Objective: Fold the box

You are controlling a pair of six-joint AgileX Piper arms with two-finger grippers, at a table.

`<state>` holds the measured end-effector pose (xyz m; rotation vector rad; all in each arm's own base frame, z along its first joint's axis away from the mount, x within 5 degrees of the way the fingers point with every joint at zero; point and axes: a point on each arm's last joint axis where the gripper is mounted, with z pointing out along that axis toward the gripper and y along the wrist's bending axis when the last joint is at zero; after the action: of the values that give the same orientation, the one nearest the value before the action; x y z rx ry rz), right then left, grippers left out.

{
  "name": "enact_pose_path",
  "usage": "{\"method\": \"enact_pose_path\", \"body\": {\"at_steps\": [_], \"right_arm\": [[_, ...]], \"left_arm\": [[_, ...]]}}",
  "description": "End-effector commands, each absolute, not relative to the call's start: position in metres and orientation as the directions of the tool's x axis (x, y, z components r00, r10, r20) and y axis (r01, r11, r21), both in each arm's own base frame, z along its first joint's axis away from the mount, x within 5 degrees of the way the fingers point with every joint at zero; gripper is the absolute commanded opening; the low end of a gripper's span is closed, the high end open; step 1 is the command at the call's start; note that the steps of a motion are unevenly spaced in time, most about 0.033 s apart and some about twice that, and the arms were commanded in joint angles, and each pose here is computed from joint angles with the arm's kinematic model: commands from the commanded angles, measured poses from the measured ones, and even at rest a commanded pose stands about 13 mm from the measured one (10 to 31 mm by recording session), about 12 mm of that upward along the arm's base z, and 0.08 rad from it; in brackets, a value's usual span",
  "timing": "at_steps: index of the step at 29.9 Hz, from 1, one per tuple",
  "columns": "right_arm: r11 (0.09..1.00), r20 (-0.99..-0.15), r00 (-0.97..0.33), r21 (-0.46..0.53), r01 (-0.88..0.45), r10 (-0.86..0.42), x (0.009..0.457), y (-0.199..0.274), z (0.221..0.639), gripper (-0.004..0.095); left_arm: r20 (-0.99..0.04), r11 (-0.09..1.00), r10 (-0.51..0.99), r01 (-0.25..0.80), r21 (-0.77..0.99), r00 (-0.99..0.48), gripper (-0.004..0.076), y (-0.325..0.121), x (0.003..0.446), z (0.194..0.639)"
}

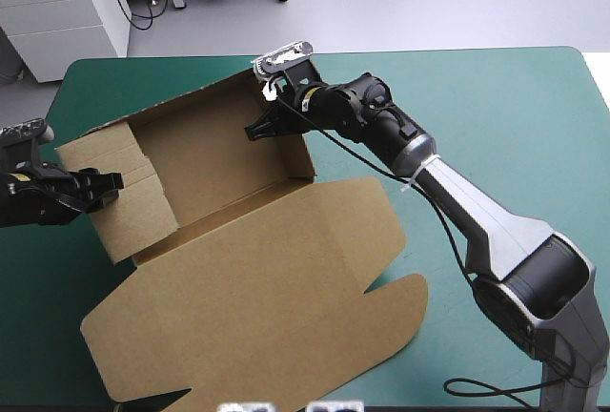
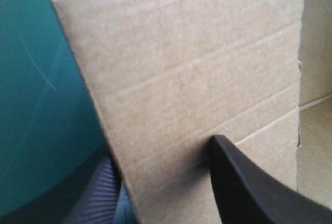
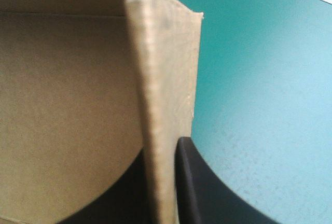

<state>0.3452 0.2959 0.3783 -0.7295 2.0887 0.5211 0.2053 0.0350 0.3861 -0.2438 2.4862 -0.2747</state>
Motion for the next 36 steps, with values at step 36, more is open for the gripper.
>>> {"method": "enact_pose_path", "body": {"at_steps": [36], "right_arm": [[0.762, -0.852, -0.521, 0.306, -0.57, -0.048, 0.367, 0.228, 0.428, 0.0]], "left_arm": [[-0.678, 0.658, -0.292, 0.373, -0.654, -0.674, 0.0468, -0.009, 0.225, 0.424]]}}
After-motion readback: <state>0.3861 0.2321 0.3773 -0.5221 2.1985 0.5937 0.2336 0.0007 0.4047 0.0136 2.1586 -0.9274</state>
